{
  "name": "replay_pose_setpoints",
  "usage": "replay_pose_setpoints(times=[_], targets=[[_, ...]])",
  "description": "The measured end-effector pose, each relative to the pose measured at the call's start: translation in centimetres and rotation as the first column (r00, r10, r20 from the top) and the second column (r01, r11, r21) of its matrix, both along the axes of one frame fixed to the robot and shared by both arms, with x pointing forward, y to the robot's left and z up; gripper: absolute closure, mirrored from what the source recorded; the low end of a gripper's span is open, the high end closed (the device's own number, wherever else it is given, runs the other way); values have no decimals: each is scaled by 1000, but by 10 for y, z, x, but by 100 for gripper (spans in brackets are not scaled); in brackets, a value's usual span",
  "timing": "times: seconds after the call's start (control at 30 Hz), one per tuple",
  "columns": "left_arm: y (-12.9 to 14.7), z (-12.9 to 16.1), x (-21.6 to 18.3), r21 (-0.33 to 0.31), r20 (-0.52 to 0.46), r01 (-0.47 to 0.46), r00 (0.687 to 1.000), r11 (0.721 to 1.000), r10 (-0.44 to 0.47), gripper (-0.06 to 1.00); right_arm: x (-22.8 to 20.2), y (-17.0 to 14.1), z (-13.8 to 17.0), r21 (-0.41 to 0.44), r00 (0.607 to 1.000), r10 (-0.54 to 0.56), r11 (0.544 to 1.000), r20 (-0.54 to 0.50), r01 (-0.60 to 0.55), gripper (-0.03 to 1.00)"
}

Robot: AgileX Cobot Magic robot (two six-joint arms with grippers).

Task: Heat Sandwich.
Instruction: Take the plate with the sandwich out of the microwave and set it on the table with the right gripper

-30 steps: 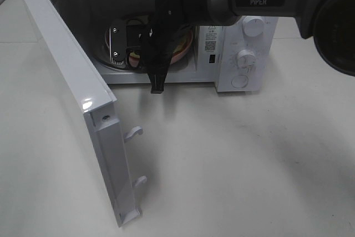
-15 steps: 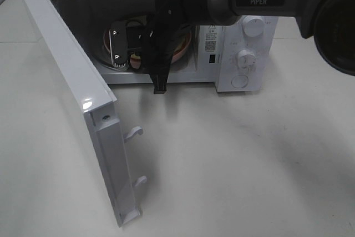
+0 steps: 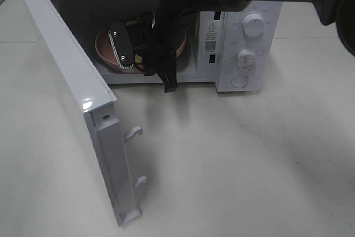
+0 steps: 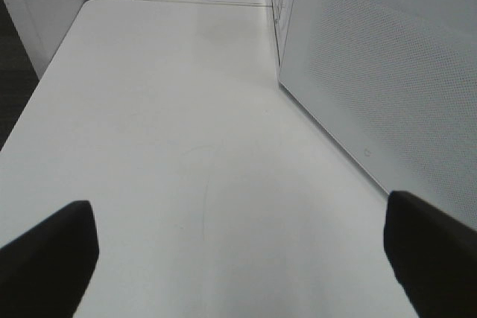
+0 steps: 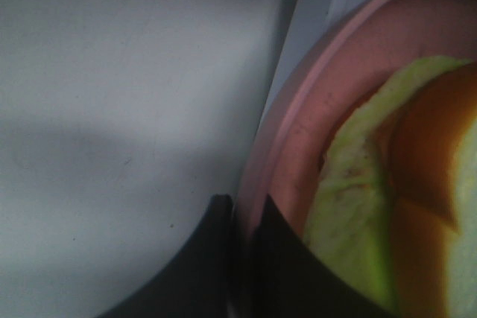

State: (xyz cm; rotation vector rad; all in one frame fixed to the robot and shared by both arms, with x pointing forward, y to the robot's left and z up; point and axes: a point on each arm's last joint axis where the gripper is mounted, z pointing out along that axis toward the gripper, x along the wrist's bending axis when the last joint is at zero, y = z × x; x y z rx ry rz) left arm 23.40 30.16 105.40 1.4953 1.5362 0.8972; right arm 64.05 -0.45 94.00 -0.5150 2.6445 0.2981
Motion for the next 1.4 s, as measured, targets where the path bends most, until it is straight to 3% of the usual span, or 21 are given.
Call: replay_pose_setpoints(times=[0.3, 0.7, 1.4], targets=[[0, 0, 0, 0, 0, 0, 1000, 1000, 0, -3, -21, -14, 6, -35, 994, 109, 994, 34, -107, 91], [0, 0, 0, 0, 0, 0, 1000, 1000, 0, -3, -48, -34, 13, -73, 984, 176, 982, 41, -173, 91], [0, 0, 0, 0, 0, 0, 1000, 1000, 0, -3, -101, -68, 24, -68, 982, 185, 980, -20, -186, 91]])
